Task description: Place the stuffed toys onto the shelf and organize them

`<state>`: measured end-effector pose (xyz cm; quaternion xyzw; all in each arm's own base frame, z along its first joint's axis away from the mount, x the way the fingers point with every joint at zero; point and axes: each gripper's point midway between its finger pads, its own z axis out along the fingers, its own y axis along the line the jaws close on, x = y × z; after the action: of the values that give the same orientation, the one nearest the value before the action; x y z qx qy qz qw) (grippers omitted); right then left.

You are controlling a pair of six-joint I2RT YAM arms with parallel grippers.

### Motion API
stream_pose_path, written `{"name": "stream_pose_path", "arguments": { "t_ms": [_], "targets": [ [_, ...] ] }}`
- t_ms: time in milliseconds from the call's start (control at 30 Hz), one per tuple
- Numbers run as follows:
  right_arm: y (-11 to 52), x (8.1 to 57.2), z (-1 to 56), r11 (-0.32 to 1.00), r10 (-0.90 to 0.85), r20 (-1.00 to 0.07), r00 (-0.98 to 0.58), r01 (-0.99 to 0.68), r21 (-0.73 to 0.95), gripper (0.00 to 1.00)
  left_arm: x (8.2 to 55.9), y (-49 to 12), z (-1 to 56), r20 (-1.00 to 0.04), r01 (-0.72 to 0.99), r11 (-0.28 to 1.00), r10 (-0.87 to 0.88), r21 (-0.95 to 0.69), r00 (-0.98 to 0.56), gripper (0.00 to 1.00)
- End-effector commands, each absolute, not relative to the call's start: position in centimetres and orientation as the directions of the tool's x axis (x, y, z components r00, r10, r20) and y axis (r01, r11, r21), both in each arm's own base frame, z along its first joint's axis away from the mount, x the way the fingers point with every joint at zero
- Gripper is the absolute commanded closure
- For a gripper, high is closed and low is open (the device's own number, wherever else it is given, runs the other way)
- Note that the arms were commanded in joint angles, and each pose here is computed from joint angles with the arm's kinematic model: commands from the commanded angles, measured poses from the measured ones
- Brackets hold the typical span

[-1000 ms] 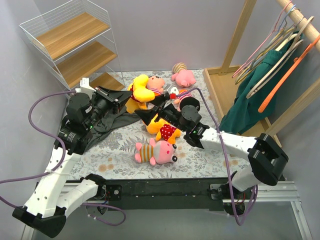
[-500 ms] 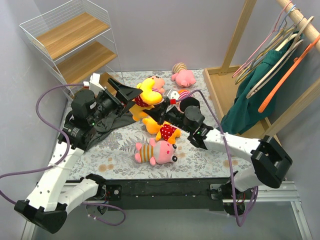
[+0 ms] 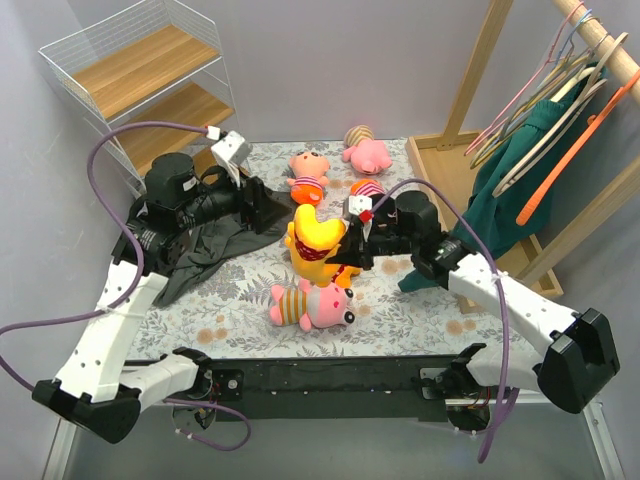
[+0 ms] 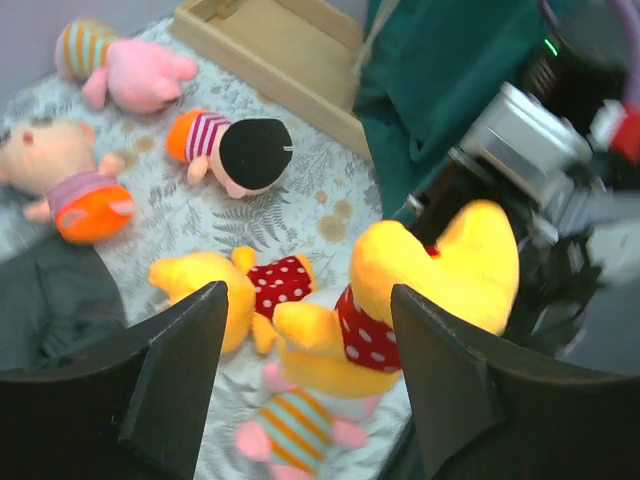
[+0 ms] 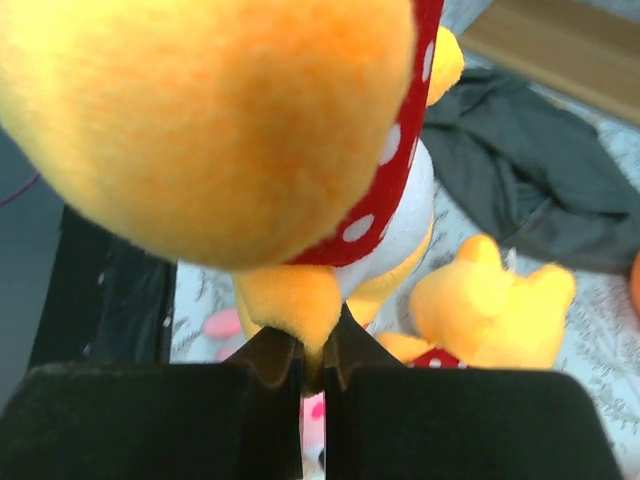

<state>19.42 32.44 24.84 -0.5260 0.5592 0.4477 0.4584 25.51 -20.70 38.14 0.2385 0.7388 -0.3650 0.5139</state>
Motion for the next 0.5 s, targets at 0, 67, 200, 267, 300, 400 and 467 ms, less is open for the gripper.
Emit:
{"name": "stream_pose_path", "arguments": {
  "t_ms": [0, 67, 200, 267, 300, 400, 467],
  "targets": [
    [31.0, 17.4, 24.5, -0.109, -0.272, -0.958, -0.089, -0.986, 0.123, 0.99, 20.3, -21.1, 41.0, -0.976, 0.92, 0.34, 0.157, 0.196, 0.15, 0.26],
    [30.9, 16.9, 24.1, -0.14, -0.295, -0.948, -0.116, -0.977, 0.163, 0.99, 19.1, -21.4, 41.7, -0.953, 0.919, 0.261, 0.151, 0.295, 0.263, 0.19],
    [31.2, 17.1, 23.6, -0.141, -0.318, -0.937, -0.146, -0.97, 0.199, 0.99, 17.9, -22.3, 42.4, -0.952, 0.955, 0.109, 0.168, 0.276, 0.256, 0.19],
    [31.1, 17.5, 23.7, -0.125, -0.326, -0.935, -0.137, -0.974, 0.187, 0.99, 18.1, -23.2, 41.4, -0.962, 0.975, 0.059, 0.185, 0.212, 0.198, 0.22],
    [31.2, 17.6, 23.7, -0.124, -0.329, -0.935, -0.13, -0.976, 0.179, 0.99, 18.0, -23.4, 41.1, -0.963, 0.977, 0.046, 0.186, 0.206, 0.194, 0.23],
    [31.4, 17.8, 24.1, -0.131, -0.324, -0.938, -0.124, -0.976, 0.174, 0.99, 18.1, -23.8, 40.2, -0.965, 0.982, 0.019, 0.192, 0.188, 0.181, 0.24],
    [31.6, 17.9, 24.5, -0.14, -0.317, -0.941, -0.119, -0.975, 0.17, 0.99, 18.5, -24.3, 39.3, -0.968, 0.988, 0.007, 0.202, 0.156, 0.151, 0.26]
  ]
}}
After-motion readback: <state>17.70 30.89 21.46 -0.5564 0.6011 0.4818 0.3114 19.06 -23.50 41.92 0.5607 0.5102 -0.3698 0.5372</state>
